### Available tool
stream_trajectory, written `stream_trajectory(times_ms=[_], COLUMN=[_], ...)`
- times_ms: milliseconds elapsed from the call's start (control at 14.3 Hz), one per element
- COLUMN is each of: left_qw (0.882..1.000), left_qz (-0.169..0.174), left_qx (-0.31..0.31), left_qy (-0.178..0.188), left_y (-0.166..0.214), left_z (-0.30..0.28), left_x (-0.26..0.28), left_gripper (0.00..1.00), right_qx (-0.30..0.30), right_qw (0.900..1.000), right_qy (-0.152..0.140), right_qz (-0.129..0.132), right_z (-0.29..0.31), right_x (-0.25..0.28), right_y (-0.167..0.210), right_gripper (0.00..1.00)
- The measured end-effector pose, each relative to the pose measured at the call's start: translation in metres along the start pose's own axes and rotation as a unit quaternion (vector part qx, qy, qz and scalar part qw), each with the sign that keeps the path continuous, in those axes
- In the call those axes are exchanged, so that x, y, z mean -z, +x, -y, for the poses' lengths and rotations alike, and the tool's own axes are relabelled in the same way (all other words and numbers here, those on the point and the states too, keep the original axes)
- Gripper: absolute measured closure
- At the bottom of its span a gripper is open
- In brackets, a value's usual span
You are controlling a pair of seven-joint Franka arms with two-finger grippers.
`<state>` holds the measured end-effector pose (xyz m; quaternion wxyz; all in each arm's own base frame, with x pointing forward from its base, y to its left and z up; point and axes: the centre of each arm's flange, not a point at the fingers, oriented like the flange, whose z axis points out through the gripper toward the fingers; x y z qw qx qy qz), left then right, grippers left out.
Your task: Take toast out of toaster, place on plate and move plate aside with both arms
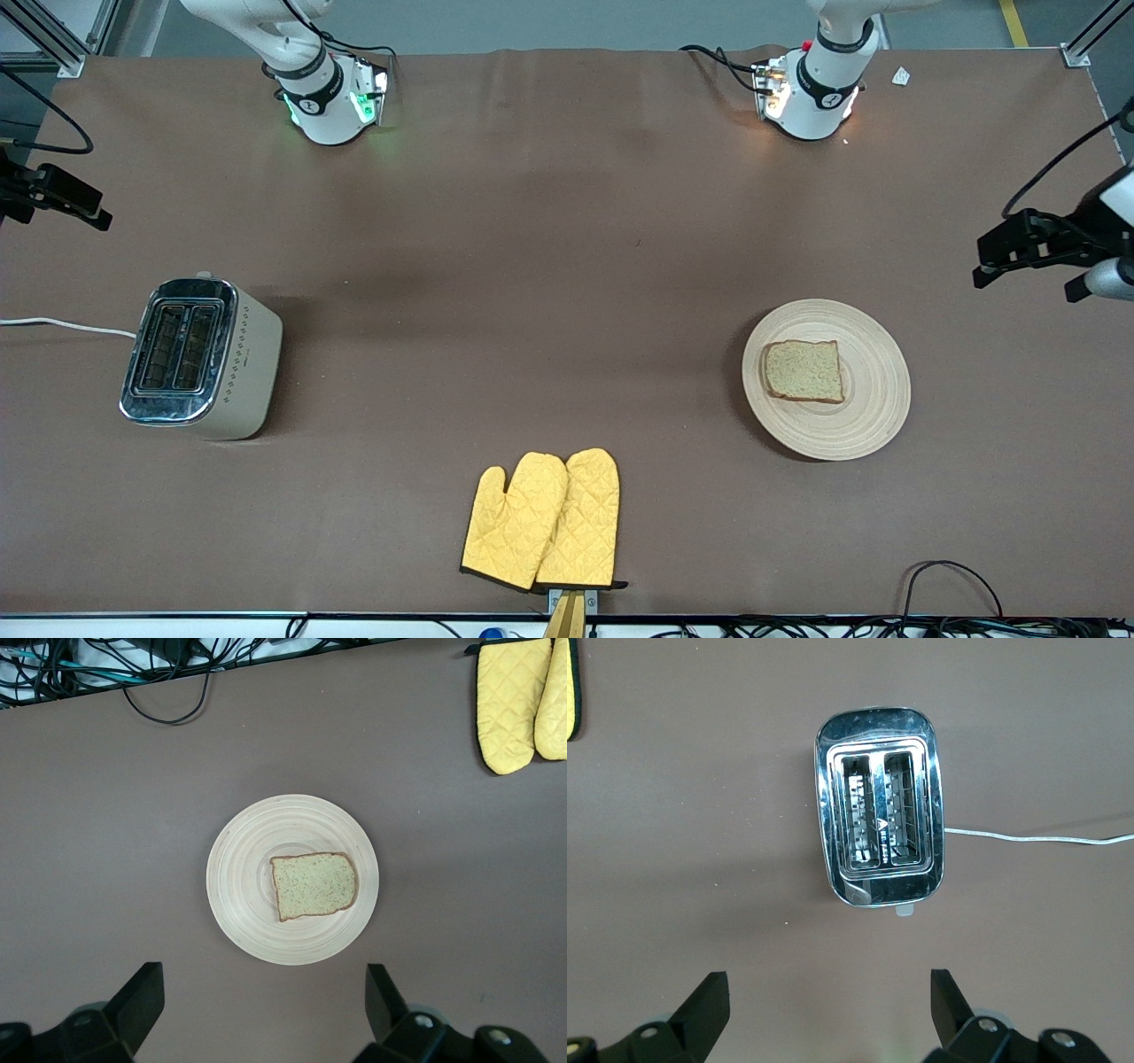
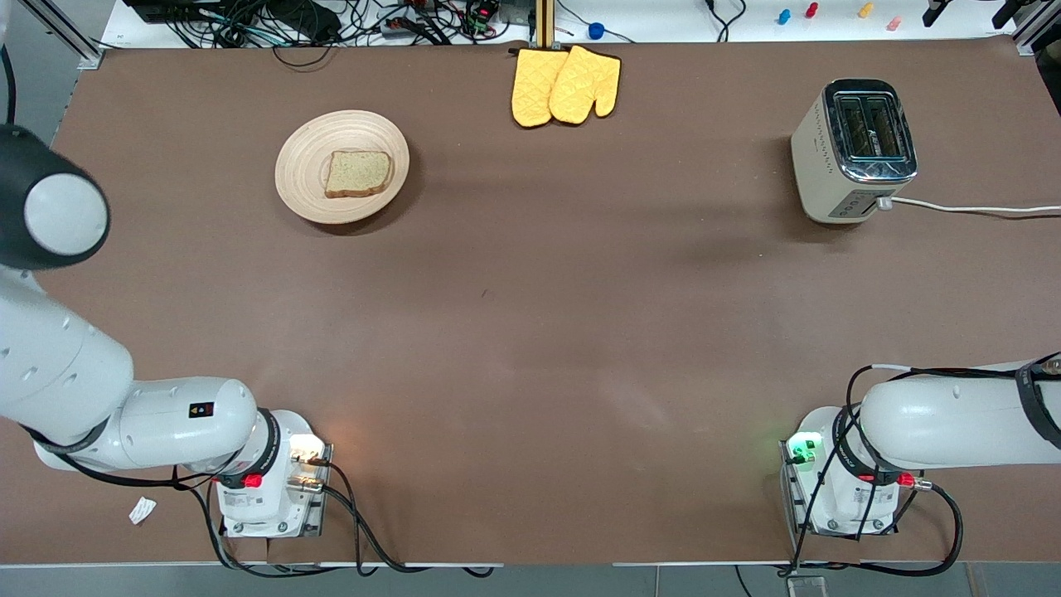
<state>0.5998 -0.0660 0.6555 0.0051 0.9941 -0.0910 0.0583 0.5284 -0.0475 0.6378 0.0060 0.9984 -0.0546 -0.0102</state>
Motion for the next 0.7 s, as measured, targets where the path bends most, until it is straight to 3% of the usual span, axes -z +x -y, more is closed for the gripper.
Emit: stream_trajectory(times_ms=[698], left_qw=[1.0], left_qz=[-0.01], left_qx=[0.006], left_qy=[0.02], left_y=[-0.063], left_z=[-0.02], left_x=[-0.008], left_gripper=[0.0], right_qx=[0.0], right_qw=[1.0], right_qy=[0.0], right_qz=[0.0], right_z=[0.0], right_x=[0.0], right_y=[0.0], right_gripper=[0.0])
